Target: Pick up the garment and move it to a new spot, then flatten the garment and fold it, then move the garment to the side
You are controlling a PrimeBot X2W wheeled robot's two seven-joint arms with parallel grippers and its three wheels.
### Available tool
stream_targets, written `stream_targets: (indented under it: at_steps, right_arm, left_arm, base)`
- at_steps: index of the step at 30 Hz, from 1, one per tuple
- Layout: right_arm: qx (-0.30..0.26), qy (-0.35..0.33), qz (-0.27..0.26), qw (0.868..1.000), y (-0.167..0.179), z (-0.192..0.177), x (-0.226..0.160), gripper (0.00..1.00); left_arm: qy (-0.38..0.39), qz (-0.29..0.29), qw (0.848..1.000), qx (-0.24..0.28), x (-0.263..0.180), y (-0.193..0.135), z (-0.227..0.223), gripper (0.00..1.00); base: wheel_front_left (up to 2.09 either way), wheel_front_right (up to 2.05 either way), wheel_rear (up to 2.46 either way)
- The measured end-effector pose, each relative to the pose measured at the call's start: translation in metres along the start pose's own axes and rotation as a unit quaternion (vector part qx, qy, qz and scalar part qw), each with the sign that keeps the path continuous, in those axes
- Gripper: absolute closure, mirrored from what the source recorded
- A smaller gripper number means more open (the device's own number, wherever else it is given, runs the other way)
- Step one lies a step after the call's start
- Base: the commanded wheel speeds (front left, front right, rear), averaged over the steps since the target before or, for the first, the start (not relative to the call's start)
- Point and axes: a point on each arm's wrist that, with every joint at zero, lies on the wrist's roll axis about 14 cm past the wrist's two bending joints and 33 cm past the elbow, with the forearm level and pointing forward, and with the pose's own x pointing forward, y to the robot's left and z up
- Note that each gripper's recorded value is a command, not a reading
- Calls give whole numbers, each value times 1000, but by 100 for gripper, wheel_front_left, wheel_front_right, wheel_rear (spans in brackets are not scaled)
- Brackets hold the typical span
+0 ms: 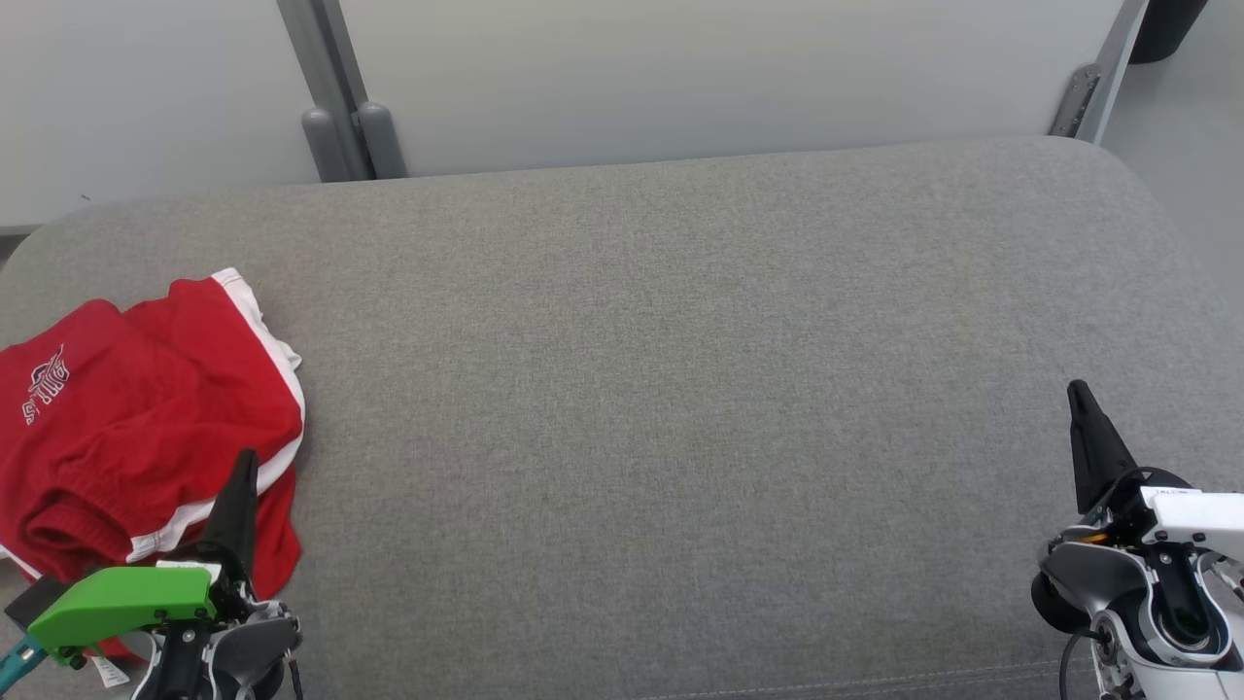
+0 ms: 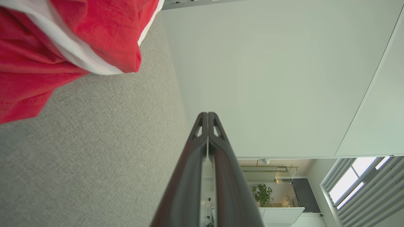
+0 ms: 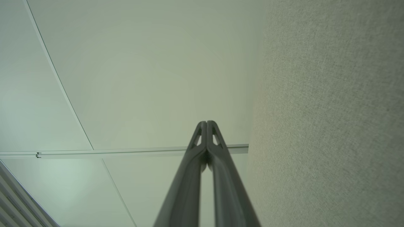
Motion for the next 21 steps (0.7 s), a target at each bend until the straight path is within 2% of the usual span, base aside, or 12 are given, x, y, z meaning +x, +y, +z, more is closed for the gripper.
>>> stream_targets:
  at_steps: [21]
  right_arm:
    - [2,-1,0,1000,0,0,0,100]
  left_arm:
    - [0,0,1000,-2,0,0,-1,100]
  base:
    - [0,0,0]
